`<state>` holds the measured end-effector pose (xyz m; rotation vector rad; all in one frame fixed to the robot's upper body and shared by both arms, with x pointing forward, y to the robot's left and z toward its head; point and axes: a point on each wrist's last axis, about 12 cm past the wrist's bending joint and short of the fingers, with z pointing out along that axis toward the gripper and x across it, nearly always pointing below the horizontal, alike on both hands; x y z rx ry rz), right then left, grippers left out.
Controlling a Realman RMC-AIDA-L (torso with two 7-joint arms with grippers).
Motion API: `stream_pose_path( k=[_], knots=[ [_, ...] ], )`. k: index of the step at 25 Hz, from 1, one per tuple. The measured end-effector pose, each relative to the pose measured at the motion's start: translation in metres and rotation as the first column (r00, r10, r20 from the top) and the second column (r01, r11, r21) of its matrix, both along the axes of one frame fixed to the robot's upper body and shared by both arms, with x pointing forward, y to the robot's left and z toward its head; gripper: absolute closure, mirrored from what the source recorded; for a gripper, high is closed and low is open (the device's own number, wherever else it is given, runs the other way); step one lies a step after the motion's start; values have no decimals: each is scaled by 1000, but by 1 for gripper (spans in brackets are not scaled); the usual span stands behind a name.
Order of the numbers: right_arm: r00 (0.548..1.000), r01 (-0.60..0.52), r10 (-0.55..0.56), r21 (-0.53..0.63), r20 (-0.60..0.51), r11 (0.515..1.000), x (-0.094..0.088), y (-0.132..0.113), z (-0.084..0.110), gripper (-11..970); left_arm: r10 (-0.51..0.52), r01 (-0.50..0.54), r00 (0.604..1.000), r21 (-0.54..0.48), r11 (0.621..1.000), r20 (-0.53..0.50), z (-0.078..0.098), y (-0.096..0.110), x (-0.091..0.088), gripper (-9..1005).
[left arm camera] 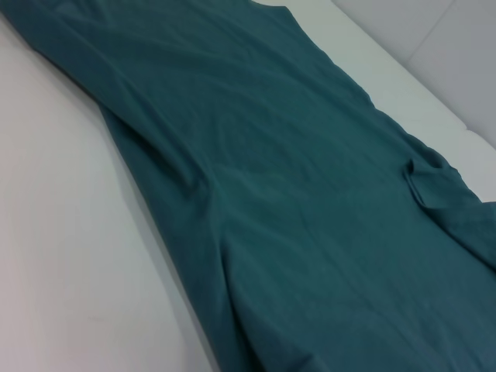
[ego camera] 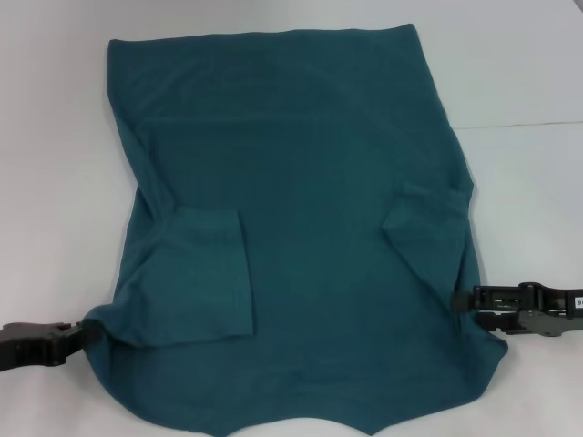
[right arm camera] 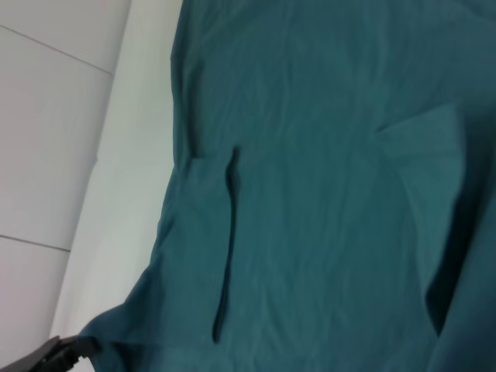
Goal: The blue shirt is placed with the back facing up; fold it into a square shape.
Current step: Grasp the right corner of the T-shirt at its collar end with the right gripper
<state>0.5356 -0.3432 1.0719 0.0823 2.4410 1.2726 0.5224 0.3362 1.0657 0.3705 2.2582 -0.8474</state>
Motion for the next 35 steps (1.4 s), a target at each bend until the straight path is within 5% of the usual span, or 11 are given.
stream_pose_path(
  k=[15, 35],
  knots=[
    [997, 62, -66, -85, -46, 995, -9, -29, 3, 29, 0, 0, 1000, -9, 1000, -6, -3, -4, 0, 982],
    [995, 42, -53, -129, -85, 991, -10, -27, -1, 29, -6, 6, 1000, -10, 1000, -1, -2, -6, 3, 983]
  ],
)
